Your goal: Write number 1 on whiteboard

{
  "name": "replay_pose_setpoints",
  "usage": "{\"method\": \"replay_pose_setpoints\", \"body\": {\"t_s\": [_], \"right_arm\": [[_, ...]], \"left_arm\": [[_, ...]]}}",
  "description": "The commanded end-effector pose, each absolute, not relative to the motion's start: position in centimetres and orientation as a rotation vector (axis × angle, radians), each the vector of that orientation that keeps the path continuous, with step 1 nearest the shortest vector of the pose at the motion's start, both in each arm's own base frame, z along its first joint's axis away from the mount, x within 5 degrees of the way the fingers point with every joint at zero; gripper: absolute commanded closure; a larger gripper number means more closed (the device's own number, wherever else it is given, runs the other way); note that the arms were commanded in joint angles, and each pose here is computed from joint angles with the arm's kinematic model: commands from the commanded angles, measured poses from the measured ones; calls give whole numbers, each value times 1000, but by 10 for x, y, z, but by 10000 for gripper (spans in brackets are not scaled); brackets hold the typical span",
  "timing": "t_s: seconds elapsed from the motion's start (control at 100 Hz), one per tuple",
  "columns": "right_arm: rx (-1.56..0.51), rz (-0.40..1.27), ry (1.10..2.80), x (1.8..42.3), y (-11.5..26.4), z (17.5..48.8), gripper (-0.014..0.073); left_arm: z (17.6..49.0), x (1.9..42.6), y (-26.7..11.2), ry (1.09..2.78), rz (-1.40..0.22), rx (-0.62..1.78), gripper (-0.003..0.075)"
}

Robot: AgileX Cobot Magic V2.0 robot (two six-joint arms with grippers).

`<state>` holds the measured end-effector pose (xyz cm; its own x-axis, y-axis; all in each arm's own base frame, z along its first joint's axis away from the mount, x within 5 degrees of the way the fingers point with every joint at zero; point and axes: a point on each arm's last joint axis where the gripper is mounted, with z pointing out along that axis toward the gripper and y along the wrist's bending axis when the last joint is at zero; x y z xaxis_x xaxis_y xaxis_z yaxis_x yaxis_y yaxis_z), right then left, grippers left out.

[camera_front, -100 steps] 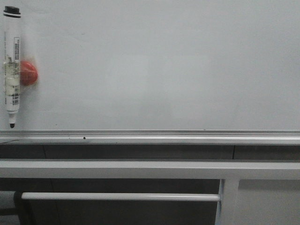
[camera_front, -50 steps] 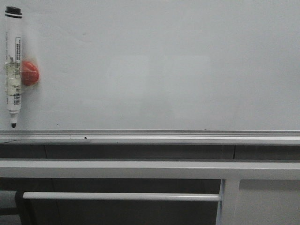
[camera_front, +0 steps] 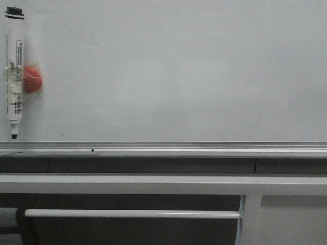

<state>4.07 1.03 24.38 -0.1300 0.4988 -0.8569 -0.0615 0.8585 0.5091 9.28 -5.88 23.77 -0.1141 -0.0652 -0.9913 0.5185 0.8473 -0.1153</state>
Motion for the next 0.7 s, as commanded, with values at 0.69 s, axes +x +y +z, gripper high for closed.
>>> {"method": "replay_pose_setpoints", "body": {"t_s": [0.69], "right_arm": [[286, 455, 1537, 36, 9, 261, 658]], "left_arm": [[219, 121, -75, 1572, -460, 343, 244]]}}
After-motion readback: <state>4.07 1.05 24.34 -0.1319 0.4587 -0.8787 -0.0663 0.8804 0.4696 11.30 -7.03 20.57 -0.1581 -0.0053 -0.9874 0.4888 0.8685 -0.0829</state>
